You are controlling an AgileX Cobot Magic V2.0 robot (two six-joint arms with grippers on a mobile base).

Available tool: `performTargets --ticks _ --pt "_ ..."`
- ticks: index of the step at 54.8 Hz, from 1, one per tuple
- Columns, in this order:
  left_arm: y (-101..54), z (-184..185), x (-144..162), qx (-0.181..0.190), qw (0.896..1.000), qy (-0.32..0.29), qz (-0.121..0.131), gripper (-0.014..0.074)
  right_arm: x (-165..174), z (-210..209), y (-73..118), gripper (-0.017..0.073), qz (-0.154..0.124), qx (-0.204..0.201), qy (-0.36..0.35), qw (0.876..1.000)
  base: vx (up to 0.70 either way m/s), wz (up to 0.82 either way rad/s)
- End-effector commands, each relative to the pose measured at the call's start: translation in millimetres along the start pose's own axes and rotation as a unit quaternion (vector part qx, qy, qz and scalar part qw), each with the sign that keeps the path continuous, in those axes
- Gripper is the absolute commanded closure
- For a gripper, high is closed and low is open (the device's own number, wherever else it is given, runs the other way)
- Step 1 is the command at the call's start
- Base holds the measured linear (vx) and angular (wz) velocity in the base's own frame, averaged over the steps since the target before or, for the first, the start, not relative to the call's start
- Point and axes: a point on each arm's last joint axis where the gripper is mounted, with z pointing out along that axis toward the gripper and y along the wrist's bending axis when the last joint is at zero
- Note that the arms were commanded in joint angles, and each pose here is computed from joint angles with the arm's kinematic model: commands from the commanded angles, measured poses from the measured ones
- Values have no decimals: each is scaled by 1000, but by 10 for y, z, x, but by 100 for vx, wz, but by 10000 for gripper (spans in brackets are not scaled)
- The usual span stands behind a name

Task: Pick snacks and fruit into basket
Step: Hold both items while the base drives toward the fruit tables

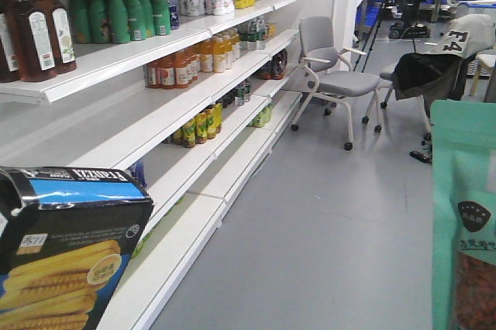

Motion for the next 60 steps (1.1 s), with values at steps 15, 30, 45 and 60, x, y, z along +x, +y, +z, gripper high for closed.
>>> performTargets --ticks 15,30,45,60 --pt "17 -75 -176 -4 998 -66 1 604 -161 -57 16 566 -2 1 -58 998 9 -36" --pt "17 -75 -176 -4 998 -66 1 604 -161 -57 16 566 -2 1 -58 998 14 -47" --pt "17 -75 -176 -4 998 -66 1 604 -161 -57 16 566 -2 1 -58 998 19 -36" --pt "17 -75 -176 -4 998 -66 1 604 -161 -57 16 566 -2 1 -58 998 25 -20"
